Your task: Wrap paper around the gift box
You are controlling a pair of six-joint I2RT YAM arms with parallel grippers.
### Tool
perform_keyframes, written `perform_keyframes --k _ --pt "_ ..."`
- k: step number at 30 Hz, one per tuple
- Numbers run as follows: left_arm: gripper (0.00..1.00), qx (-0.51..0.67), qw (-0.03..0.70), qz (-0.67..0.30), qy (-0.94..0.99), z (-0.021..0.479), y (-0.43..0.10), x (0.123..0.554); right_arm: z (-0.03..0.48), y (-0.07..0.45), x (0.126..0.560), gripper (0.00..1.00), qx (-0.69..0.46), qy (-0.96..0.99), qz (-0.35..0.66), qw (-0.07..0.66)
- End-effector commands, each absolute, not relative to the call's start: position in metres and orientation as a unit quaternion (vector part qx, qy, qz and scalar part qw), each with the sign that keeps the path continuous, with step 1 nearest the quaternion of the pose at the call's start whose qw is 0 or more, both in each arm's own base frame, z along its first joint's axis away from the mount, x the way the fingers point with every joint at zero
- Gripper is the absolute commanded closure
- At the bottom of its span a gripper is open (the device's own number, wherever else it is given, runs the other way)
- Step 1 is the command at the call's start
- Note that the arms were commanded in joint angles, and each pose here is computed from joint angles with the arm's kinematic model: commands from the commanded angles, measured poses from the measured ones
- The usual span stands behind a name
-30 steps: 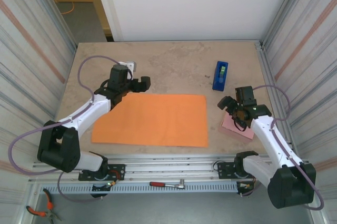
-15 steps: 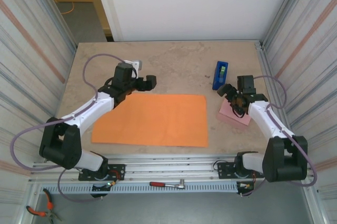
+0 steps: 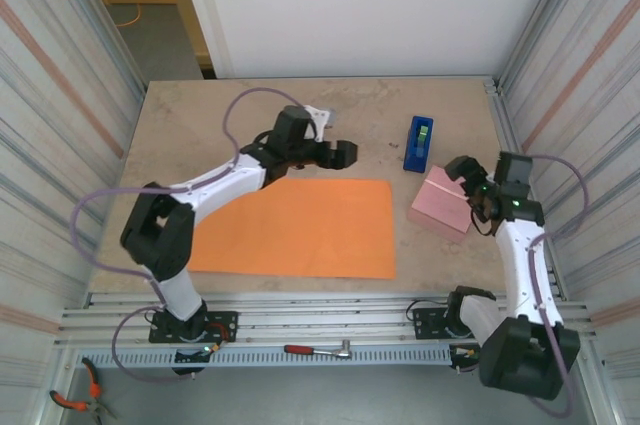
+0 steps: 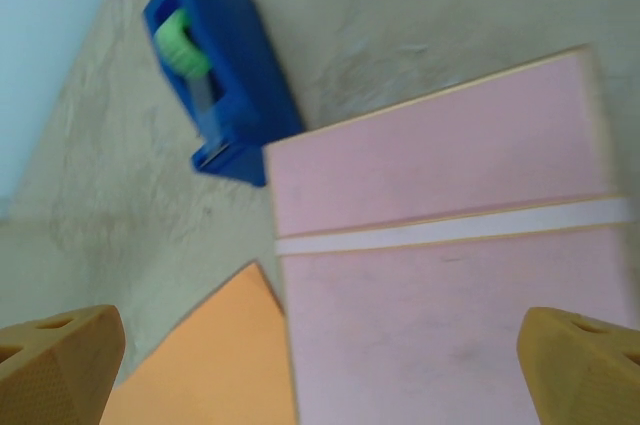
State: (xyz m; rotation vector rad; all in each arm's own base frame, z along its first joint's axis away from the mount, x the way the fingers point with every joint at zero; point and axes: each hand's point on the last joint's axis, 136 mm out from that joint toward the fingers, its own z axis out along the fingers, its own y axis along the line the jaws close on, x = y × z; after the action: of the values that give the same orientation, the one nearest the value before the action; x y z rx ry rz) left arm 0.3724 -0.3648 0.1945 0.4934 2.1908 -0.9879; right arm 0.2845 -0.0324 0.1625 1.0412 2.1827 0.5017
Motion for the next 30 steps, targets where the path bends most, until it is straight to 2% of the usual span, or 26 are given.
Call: perform_keyframes --k 1,7,14,26,30 --pt "0.1 0.226 0.297 -0.442 0.816 0.204 -0.412 0.357 0.142 -0.043 0.259 0.0 0.424 0.838 0.194 0.284" --pt "0.1 0.25 0.233 -0.477 0.81 0.179 -0.471 0.347 0.125 -0.061 0.261 0.04 0.459 0.814 0.234 0.269" --pt "0.14 0.255 0.177 -0.492 0.813 0.141 -0.519 0.333 0.101 -0.066 0.261 0.04 0.461 0.819 0.233 0.252" --pt "0.2 0.254 0.122 -0.49 0.825 0.095 -0.553 0.32 0.068 -0.064 0.272 0.06 0.461 0.816 0.263 0.228" --pt "0.24 0.254 0.111 -0.487 0.828 0.085 -0.558 0.318 0.058 -0.061 0.275 0.09 0.463 0.814 0.276 0.216"
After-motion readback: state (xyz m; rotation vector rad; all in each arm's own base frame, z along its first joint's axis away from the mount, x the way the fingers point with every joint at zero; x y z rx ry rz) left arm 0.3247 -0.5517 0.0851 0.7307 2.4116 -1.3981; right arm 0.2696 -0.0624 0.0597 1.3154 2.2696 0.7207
